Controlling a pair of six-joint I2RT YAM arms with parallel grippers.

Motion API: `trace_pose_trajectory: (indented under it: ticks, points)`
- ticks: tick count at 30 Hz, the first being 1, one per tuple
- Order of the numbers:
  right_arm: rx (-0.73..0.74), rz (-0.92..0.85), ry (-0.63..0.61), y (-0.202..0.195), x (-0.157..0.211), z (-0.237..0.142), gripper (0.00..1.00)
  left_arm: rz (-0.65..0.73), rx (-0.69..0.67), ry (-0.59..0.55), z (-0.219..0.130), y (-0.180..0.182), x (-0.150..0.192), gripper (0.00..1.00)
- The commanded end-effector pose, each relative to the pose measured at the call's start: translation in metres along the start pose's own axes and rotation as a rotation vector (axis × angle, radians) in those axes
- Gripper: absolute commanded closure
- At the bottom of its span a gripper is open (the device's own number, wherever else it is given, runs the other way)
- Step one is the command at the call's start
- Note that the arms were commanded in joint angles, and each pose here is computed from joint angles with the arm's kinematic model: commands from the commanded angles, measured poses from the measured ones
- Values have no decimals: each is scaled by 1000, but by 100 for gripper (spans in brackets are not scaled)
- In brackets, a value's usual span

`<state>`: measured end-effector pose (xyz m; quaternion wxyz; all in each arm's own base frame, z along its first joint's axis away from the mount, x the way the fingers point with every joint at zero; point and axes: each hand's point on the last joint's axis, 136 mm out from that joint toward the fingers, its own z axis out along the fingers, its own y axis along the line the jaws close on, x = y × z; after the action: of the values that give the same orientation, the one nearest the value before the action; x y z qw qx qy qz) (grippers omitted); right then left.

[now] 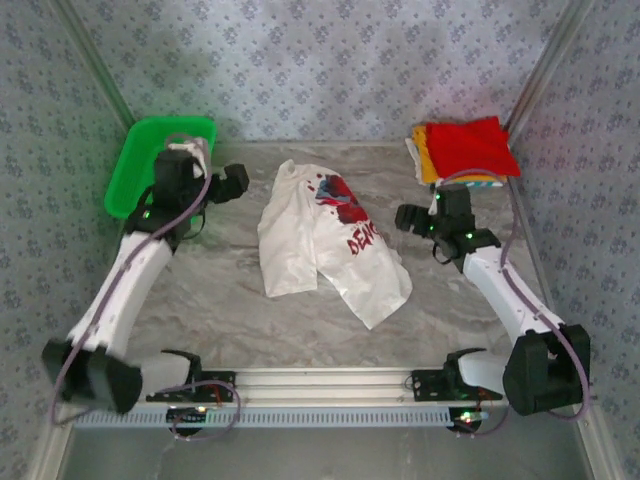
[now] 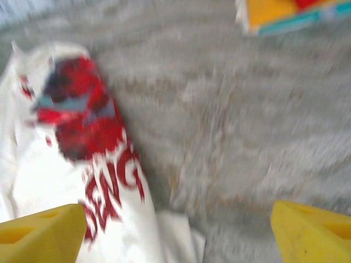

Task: Fold and stack the t-shirts

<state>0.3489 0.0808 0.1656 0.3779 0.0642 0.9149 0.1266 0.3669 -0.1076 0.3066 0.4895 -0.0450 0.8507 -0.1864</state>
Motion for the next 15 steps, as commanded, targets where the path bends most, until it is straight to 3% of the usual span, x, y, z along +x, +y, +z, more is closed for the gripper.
trace_pose_trajectory:
  ticks: [1,3,6,15]
  points:
    - [-17,53,198,8,62,1,14,-84,16,334,20,4,117,6]
    - [0,33,272,11,89,-3,15,-107,30,436,20,0,165,9]
    - [45,40,339,7,114,-13,16,-136,25,527,17,-2,209,12]
    - [41,97,398,12,169,-45,21,-195,70,634,29,-6,265,11]
